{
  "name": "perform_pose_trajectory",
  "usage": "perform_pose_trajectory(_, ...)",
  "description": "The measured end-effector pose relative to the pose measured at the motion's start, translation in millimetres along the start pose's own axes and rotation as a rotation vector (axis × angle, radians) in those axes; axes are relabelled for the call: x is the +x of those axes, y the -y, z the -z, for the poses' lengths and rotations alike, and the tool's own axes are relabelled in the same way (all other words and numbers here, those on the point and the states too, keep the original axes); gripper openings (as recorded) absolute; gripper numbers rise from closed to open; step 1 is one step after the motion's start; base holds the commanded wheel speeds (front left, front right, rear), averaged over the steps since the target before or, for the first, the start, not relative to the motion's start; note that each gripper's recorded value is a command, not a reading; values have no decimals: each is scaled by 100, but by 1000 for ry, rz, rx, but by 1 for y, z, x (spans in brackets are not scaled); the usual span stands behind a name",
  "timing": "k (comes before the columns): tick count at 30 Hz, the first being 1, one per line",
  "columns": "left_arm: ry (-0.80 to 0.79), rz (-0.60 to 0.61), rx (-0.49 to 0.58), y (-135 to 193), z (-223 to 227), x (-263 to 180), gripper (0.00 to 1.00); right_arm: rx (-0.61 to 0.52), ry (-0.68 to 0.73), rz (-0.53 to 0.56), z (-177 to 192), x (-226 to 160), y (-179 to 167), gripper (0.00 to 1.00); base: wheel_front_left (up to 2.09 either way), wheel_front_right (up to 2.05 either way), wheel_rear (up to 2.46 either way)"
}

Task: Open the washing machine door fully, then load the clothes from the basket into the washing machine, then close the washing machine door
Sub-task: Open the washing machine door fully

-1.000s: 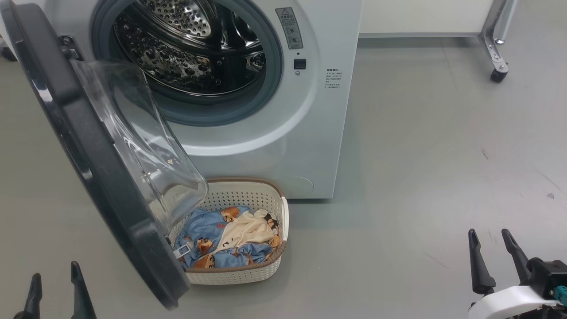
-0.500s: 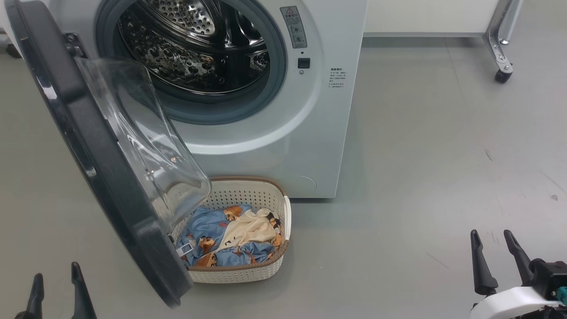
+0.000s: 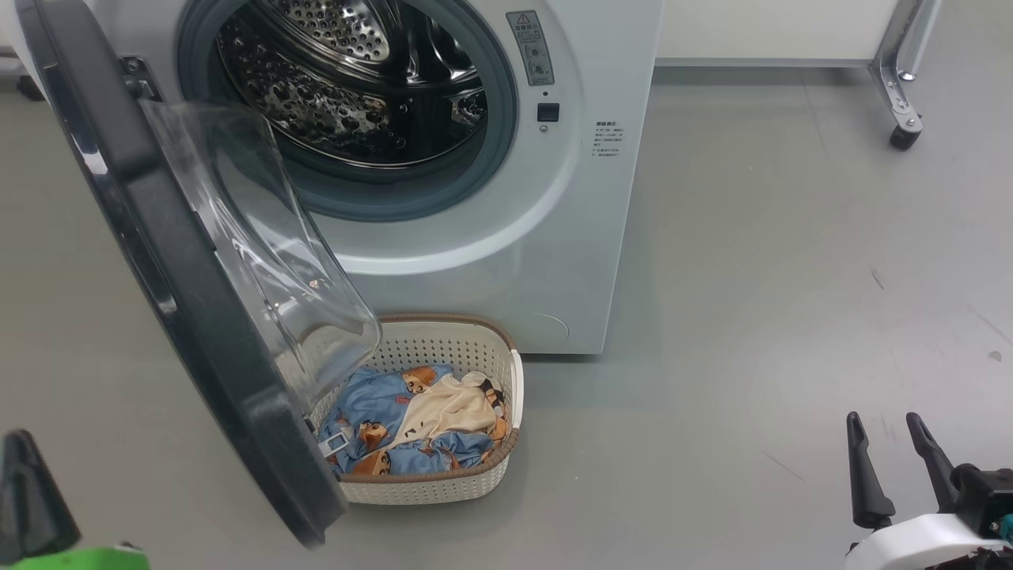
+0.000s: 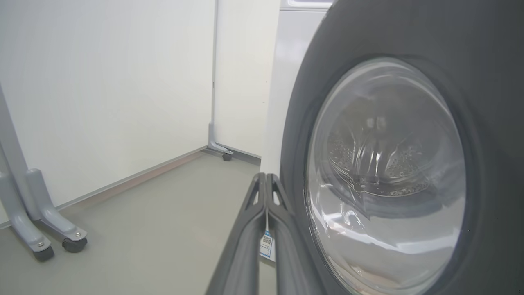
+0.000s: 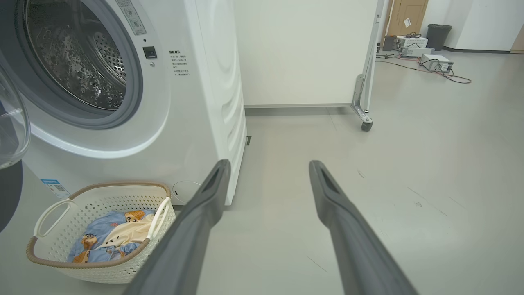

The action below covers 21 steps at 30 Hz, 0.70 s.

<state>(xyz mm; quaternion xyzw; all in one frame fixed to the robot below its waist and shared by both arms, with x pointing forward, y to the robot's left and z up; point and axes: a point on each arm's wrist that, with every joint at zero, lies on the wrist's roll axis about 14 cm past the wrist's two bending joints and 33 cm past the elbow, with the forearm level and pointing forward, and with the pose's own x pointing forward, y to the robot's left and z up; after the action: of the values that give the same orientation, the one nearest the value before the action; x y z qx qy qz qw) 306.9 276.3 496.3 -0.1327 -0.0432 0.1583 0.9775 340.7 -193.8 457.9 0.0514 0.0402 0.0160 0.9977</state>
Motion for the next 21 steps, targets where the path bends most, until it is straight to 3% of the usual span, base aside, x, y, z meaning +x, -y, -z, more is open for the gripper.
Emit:
perform_pose_trajectory(4,198,-17,-34,3,-61,19,0,2,2,1,-1,1,1,100,0,0,0)
perform_pose_trajectory(12,541,161,-76,59,-168,11,0,4,2,-15,-1,7,-5,100,0,0,0)
perform_pose_trajectory(17,584,391,-155,119,-183,-10,0,7,0,-41,0,10,-13,100,0,0,0)
perform_pose_trajectory(21,457,569,-273,170,-154,-31,0,12,-4,-50,2,10,-19,100,0,0,0)
